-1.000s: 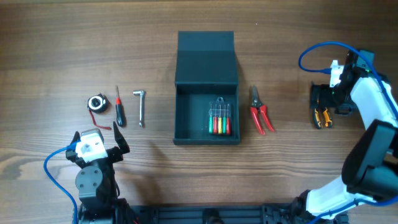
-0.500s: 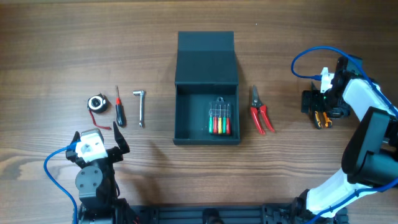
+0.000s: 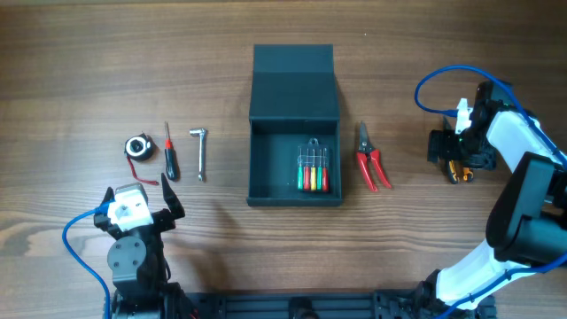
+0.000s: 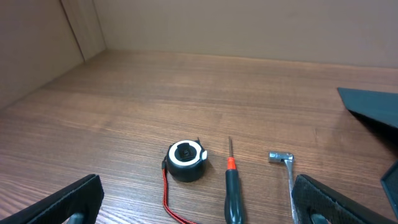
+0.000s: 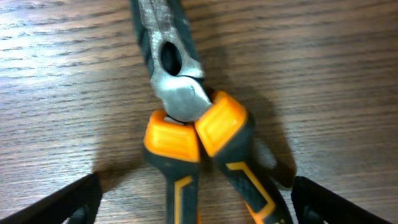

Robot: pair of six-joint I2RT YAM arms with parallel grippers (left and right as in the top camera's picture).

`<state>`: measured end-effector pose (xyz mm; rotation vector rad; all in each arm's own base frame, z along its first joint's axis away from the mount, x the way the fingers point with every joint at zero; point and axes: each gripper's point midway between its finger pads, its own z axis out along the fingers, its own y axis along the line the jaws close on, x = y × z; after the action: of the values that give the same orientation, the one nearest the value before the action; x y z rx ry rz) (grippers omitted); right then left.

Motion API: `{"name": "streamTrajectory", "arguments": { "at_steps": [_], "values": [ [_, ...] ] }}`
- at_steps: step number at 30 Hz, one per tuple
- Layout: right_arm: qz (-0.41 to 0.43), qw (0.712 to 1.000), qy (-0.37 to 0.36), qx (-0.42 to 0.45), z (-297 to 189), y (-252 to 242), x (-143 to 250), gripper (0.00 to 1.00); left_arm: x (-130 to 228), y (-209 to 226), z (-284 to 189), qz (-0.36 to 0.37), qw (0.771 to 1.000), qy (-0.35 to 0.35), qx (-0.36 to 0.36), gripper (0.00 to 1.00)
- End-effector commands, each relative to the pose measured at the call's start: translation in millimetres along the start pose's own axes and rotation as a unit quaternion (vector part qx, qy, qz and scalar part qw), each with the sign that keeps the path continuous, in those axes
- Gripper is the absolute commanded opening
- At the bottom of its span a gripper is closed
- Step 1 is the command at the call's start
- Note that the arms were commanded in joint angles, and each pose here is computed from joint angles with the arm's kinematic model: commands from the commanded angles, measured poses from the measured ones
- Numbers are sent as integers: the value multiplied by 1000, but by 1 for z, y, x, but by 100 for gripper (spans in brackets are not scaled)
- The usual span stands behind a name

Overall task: Pack container
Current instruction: 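Lower the right gripper onto the orange-black needle-nose pliers and grasp them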

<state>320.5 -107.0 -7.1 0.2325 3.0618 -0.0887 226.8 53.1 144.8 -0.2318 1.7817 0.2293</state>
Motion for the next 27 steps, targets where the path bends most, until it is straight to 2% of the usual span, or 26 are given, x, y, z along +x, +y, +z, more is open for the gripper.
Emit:
{"name": "streamTrajectory", "arguments": {
  "at_steps": [1,5,9,11,14,23,24,25,27],
  "values": [
    [-26,995,82,51,29,-14,42,89,0,0,0,12,1000,-2,0,100],
    [-19,995,80,52,29,-14,41,82,0,0,0,12,1000,-2,0,100],
    [3,996,77,54,29,-14,40,80,0,0,0,12,1000,-2,0,100],
    [3,996,77,54,29,-14,40,76,0,0,0,12,1000,-2,0,100],
    [12,996,73,55,28,-14,37,62,0,0,0,12,1000,-2,0,100],
    [32,997,57,52,25,-14,26,60,0,0,0,12,1000,-2,0,100],
    [32,997,54,52,23,-15,23,57,0,0,0,12,1000,-2,0,100],
    [32,997,52,52,20,-15,19,48,0,0,0,12,1000,-2,0,100],
    [33,997,46,53,16,-16,13,45,0,0,0,12,1000,-2,0,100]
  ]
}}
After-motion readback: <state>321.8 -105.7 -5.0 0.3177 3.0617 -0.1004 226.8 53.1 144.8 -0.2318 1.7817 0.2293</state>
